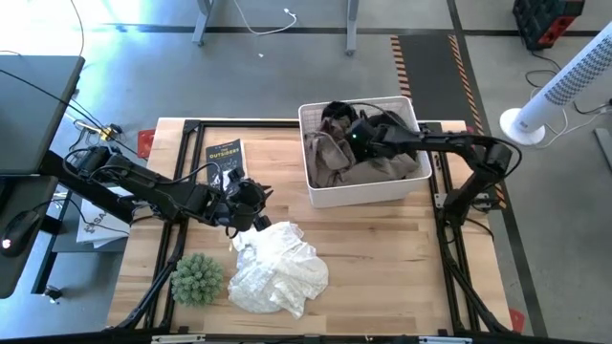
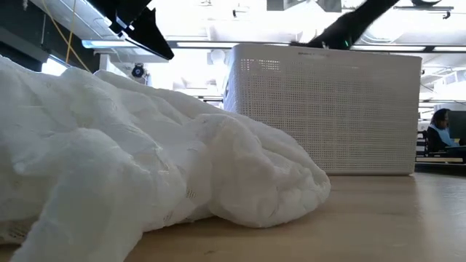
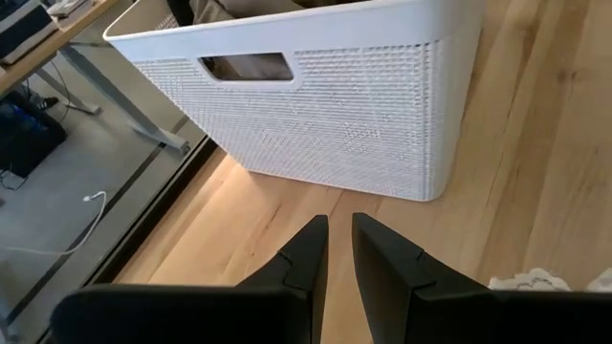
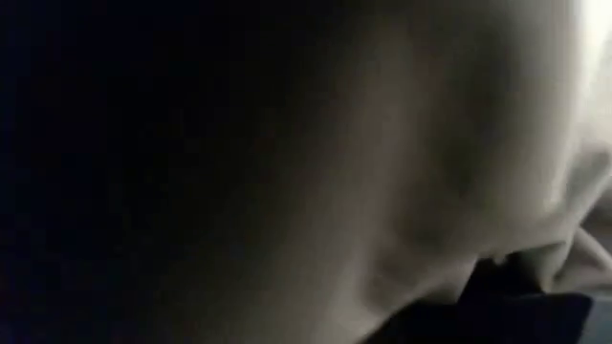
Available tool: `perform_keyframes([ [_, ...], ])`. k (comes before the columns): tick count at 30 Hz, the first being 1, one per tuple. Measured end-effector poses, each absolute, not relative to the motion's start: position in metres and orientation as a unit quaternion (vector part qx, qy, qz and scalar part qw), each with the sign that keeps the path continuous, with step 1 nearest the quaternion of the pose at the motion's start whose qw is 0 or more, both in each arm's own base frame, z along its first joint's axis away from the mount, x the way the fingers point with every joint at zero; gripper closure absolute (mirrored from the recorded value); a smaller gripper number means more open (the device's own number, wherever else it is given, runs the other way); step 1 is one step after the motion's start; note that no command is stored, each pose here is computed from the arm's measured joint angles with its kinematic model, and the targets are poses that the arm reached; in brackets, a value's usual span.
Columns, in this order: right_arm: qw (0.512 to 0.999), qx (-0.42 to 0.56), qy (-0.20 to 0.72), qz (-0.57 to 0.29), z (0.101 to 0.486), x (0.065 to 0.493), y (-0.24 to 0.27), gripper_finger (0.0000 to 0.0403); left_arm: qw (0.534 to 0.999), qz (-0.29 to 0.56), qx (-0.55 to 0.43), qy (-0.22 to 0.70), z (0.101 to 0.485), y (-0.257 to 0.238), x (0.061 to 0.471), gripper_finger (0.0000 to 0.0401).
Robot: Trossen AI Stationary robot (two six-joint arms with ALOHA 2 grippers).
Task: Sort clothes
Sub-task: Put the brown and black jacket into the white bin
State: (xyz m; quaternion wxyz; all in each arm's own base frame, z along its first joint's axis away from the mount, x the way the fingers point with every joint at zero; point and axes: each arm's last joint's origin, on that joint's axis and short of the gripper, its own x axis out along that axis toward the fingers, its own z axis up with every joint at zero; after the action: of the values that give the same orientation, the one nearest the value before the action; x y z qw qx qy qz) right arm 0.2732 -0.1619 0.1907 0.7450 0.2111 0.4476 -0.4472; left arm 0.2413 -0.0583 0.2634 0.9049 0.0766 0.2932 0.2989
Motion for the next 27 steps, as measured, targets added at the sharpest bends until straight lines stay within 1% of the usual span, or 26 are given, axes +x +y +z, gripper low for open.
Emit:
perform_keyframes([
  [4, 0.745, 0.206, 0.468, -0.429, 0.252, 0.28, -0.161, 0.025, 0.905, 0.298, 0.076, 0.293, 0.263, -0.058, 0.241, 0.0351],
  [6, 0.734, 0.218, 0.481, -0.428, 0.287, 0.279, -0.157, 0.025, 0.905, 0.299, 0.076, 0.293, 0.263, -0.058, 0.241, 0.0351],
  [8, 0.735, 0.221, 0.476, -0.43, 0.318, 0.278, -0.152, 0.025, 0.905, 0.299, 0.076, 0.293, 0.263, -0.058, 0.241, 0.0351],
  [10, 0.748, 0.198, 0.449, -0.446, 0.348, 0.28, -0.146, 0.025, 0.905, 0.299, 0.076, 0.292, 0.264, -0.058, 0.241, 0.0351],
  [12, 0.774, 0.152, 0.411, -0.457, 0.371, 0.286, -0.138, 0.025, 0.905, 0.299, 0.076, 0.292, 0.264, -0.058, 0.241, 0.0351],
  [15, 0.823, 0.096, 0.347, -0.439, 0.389, 0.301, -0.133, 0.025, 0.905, 0.299, 0.076, 0.292, 0.264, -0.058, 0.241, 0.0351],
  [18, 0.873, 0.11, 0.287, -0.38, 0.387, 0.315, -0.149, 0.025, 0.905, 0.3, 0.076, 0.292, 0.264, -0.058, 0.241, 0.0351],
  [21, 0.875, 0.126, 0.25, -0.396, 0.366, 0.322, -0.174, 0.025, 0.905, 0.3, 0.076, 0.292, 0.264, -0.058, 0.241, 0.0351],
  [24, 0.865, 0.147, 0.246, -0.412, 0.325, 0.327, -0.19, 0.025, 0.905, 0.3, 0.077, 0.293, 0.263, -0.058, 0.241, 0.0351],
  [27, 0.849, 0.177, 0.292, -0.403, 0.268, 0.327, -0.195, 0.025, 0.905, 0.3, 0.078, 0.293, 0.263, -0.058, 0.241, 0.0351],
])
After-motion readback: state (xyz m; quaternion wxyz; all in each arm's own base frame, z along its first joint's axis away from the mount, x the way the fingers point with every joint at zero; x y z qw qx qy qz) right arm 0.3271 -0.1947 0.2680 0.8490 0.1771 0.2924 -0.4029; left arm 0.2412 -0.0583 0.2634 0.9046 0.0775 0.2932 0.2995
